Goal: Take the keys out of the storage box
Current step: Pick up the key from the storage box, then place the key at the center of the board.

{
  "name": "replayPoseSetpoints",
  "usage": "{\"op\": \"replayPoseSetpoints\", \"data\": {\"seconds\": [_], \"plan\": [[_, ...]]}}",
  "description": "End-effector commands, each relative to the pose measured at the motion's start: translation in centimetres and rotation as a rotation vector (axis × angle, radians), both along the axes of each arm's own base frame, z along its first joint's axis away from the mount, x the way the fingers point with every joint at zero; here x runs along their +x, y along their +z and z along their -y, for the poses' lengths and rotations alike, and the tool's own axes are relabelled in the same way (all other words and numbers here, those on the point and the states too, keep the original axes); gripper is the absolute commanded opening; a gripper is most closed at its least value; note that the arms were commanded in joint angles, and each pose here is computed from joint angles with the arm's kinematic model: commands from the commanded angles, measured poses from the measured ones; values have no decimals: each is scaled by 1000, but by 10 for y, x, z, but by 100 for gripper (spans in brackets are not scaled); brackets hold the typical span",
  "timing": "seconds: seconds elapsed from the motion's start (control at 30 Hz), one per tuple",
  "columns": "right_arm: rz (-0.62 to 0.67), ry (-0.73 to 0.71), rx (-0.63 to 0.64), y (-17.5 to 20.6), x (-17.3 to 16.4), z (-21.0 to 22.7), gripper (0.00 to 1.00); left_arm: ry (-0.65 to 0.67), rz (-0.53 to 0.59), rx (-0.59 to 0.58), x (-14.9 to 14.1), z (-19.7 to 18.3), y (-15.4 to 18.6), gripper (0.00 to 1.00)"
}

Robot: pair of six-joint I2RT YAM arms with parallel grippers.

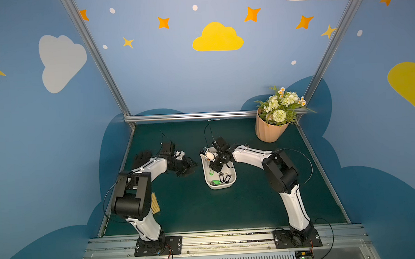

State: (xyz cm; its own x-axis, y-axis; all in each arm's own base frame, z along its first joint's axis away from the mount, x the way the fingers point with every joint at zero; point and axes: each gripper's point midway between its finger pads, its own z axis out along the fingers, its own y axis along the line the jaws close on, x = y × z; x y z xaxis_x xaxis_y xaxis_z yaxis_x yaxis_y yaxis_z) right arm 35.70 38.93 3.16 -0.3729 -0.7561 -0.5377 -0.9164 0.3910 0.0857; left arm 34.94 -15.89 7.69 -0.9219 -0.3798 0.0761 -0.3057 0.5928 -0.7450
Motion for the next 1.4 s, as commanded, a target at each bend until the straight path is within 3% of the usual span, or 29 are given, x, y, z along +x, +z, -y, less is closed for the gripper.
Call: {"op": "replayPoseSetpoints", "data": {"seconds": [0.0, 0.17, 0.4, 0.6, 0.93, 1.17, 1.37], "plan": [[5, -59, 85, 45, 9, 3, 0, -9, 56, 13, 6, 0, 14, 50], [1, -140, 160, 83, 20, 15, 0, 3, 154, 42, 13, -3, 30, 51], [49, -282, 208, 139, 32, 51, 0, 68, 370, 250, 17, -24, 61, 66], [149, -451, 72, 164, 41, 118, 0, 226, 509, 426, 14, -62, 81, 77], [-95, -612, -69, 137, -2, 191, 0, 331, 600, 560, 7, -94, 98, 86], [-295, -623, -134, 92, -25, 197, 0, 310, 591, 552, 10, -89, 92, 87], [-320, -604, -124, 62, -6, 183, 0, 290, 570, 528, 9, -84, 86, 87]]}}
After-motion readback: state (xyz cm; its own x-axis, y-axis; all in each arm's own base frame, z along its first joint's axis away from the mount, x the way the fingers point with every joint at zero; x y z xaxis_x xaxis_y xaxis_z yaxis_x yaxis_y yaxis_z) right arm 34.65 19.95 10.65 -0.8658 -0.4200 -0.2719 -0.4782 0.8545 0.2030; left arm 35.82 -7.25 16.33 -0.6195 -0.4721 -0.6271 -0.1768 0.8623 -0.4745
